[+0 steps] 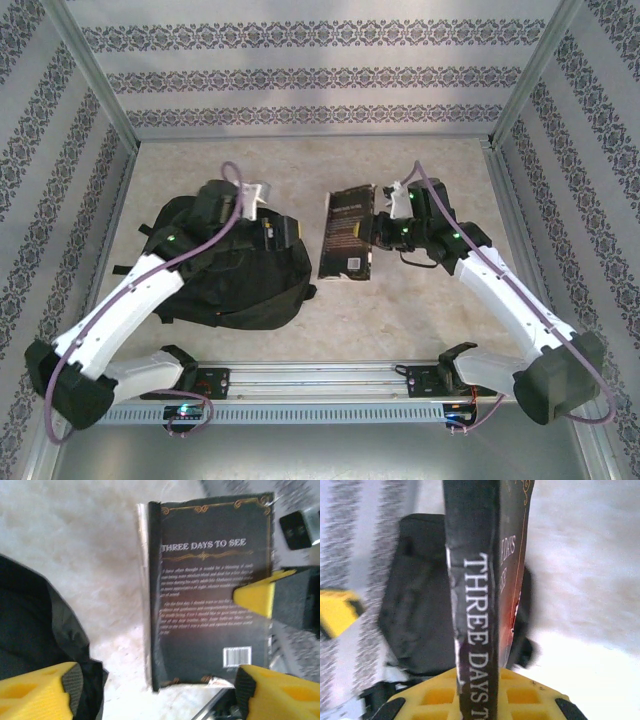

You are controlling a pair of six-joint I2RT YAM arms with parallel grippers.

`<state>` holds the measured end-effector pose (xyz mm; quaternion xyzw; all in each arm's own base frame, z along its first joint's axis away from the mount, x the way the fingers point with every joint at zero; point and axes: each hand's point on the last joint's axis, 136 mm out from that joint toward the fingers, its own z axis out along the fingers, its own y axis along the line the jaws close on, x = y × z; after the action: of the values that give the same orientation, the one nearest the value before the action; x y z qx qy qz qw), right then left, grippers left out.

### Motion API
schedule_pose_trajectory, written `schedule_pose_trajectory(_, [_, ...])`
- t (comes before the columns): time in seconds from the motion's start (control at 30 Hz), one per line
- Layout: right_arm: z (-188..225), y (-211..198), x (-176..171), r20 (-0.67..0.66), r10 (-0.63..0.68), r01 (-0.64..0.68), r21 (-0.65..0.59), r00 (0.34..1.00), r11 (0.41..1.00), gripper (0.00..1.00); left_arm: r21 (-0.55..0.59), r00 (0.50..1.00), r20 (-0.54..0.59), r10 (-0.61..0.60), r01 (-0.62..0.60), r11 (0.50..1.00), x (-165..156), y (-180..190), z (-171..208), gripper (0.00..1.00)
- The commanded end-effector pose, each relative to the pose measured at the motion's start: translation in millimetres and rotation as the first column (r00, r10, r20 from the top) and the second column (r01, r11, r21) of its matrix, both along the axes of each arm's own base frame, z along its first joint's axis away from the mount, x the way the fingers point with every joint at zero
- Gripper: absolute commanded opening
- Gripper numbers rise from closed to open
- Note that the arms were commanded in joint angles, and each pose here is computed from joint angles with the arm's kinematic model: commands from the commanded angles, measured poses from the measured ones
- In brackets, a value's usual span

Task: Pack the student bag
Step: Pass the book.

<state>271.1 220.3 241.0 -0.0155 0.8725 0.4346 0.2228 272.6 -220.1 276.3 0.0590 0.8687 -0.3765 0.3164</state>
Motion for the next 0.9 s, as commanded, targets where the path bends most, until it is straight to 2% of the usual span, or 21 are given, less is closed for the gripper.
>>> schedule_pose_trajectory(0.0, [79, 39, -12, 0.185, 0.168, -0.205, 0.204, 0.968, 0.957, 0.00, -0.189, 0.993, 0.083, -0.088, 0.103, 0.977, -5, -12, 40, 0.88])
schedule_pose_trajectory(0.27, [144, 67, -51, 0.304, 0.353, -0.449, 0.356, 0.885, 0.819, 0.00, -0.194, 0.981, 0.131, -0.145, 0.169, 0.966, -24, -7, 36, 0.88])
schedule_pose_trajectory(0.4, [155, 71, -71, 0.315, 0.426, -0.524, 0.381, 0.848, 0.762, 0.00, -0.300, 0.970, 0.166, -0.178, 0.222, 0.928, -37, -11, 47, 0.87])
schedule_pose_trajectory(0.57, [154, 69, -83, 0.320, 0.454, -0.552, 0.385, 0.832, 0.740, 0.00, -0.424, 0.937, 0.245, -0.247, 0.333, 0.842, -53, -20, 74, 0.85])
schedule_pose_trajectory(0.7, [149, 68, -84, 0.310, 0.449, -0.543, 0.389, 0.838, 0.745, 0.00, -0.493, 0.913, 0.312, -0.261, 0.391, 0.778, -62, -20, 96, 0.81])
schedule_pose_trajectory(0.8, [146, 64, -81, 0.308, 0.431, -0.526, 0.388, 0.848, 0.757, 0.00, -0.508, 0.903, 0.329, -0.275, 0.415, 0.755, -66, -21, 102, 0.71])
schedule_pose_trajectory(0.87, [145, 61, -81, 0.304, 0.425, -0.518, 0.389, 0.853, 0.761, 0.00, -0.507, 0.898, 0.342, -0.277, 0.424, 0.750, -67, -20, 104, 0.59])
